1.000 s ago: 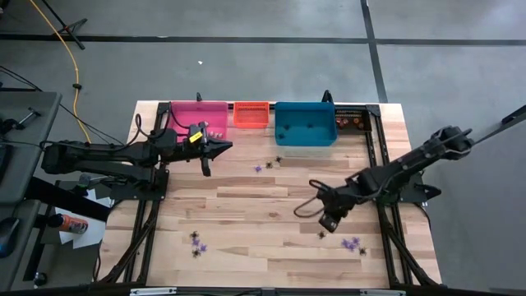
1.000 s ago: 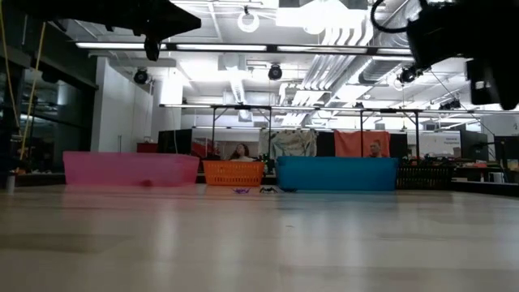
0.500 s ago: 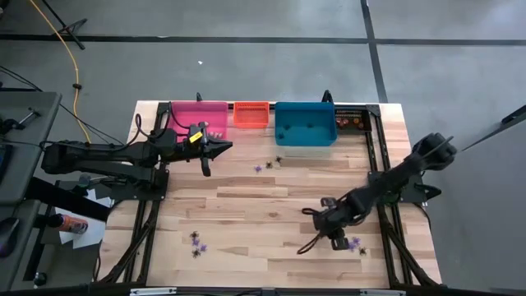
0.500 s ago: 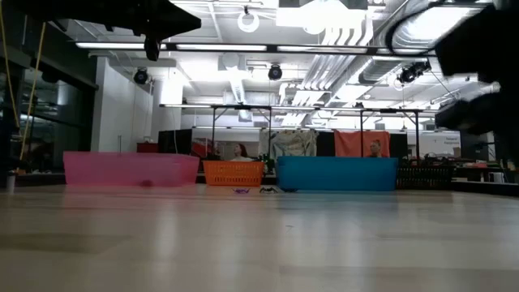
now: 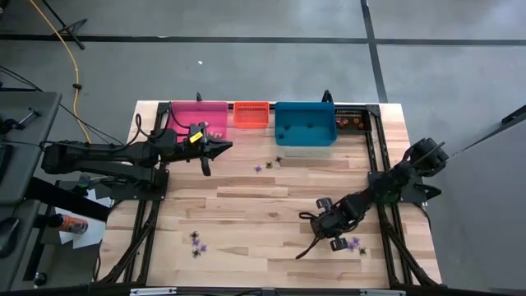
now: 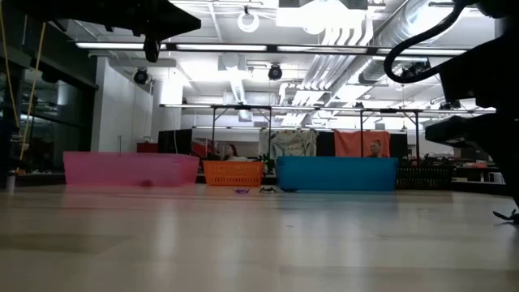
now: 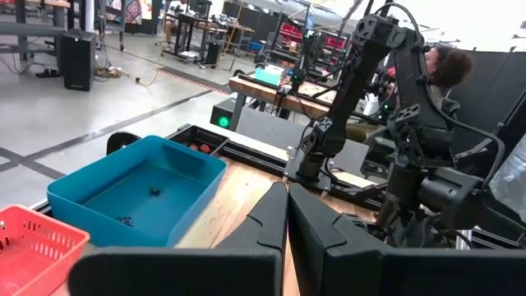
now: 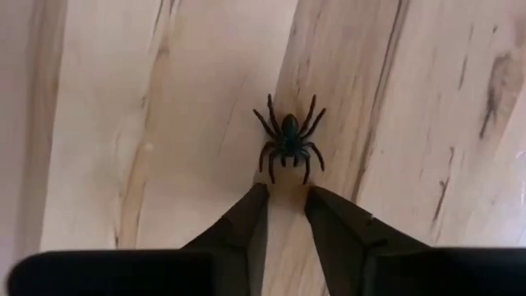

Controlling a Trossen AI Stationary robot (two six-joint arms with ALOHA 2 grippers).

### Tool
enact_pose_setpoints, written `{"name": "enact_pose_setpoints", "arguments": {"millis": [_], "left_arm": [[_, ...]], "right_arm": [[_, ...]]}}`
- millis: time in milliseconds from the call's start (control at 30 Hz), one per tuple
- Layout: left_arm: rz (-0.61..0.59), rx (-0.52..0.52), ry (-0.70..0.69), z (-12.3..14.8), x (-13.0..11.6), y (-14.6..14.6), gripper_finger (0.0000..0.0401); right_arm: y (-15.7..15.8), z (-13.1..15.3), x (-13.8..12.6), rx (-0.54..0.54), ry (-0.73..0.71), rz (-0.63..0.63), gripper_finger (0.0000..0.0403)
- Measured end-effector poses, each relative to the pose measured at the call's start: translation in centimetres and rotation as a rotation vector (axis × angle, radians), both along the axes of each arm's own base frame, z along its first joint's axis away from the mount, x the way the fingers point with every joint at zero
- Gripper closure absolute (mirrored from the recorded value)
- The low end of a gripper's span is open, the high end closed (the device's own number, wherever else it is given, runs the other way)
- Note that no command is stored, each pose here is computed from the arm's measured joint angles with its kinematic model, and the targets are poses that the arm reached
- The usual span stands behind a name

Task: Sort Halloween decoration
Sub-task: Put the black spider toy into the blue bin

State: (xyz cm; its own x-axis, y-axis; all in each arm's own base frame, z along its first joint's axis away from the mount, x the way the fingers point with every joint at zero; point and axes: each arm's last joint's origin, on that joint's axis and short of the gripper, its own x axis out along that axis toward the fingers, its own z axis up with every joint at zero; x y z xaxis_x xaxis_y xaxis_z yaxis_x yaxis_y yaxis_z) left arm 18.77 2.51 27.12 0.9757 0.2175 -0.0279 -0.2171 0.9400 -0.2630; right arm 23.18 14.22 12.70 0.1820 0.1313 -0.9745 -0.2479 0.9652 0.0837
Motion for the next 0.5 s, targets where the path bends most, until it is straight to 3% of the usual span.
{"name": "enact_pose_setpoints", "arguments": {"millis": [233,500], "left_arm": [[0.007,-0.002,0.02,-0.2,-0.01,0.02,0.0401],[0.01,-0.002,0.033,-0.32,-0.01,0.03,0.0401]], "right_arm": [[-0.01,-0.07,0.17,-0.011,-0.026,-0.012,0.0362],[-0.04,-0.09,0.27,-0.019,-0.037,-0.043,0.0337]]}}
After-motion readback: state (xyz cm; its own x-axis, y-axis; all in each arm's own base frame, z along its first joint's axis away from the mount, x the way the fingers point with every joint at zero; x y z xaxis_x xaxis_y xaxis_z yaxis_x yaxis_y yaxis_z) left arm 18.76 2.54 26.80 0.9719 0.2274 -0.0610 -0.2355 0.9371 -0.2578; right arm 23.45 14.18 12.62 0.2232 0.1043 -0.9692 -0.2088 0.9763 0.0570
